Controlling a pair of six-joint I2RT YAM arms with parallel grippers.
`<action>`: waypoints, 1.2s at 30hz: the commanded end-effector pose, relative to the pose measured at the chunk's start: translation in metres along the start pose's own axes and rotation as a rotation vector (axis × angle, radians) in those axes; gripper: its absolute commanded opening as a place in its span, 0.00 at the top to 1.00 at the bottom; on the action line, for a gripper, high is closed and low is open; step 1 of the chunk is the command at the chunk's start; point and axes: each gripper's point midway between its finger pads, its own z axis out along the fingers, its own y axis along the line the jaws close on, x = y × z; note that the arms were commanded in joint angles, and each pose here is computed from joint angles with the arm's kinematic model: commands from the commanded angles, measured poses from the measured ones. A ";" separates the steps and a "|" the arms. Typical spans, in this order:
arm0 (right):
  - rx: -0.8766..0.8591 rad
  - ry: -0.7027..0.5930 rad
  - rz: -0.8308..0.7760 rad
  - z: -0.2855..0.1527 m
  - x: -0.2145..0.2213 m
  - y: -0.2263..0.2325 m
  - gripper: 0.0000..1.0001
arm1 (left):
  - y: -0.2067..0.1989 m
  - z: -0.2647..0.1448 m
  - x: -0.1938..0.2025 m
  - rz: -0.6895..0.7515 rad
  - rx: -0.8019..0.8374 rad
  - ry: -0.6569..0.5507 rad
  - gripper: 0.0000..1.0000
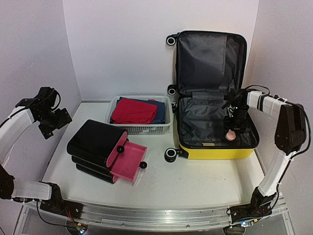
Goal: Open, take out, and arrange the luggage
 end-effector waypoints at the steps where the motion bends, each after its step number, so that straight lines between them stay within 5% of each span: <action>1: -0.143 -0.157 -0.018 -0.036 -0.025 0.020 0.60 | -0.023 -0.022 -0.022 0.046 0.114 -0.080 0.01; 6: -0.401 -0.239 -0.068 -0.077 -0.046 0.081 0.60 | -0.041 -0.036 -0.021 0.052 0.205 -0.040 0.04; 10: -0.555 -0.324 -0.283 -0.104 -0.039 0.166 0.59 | -0.053 -0.047 -0.010 0.053 0.298 0.012 0.06; 22: -0.832 -0.348 -0.801 -0.140 0.046 0.388 0.56 | -0.078 -0.043 0.036 0.291 0.426 0.291 0.06; 36: -0.768 -0.285 -1.139 -0.104 0.142 0.443 0.54 | -0.076 -0.038 0.053 0.311 0.448 0.371 0.05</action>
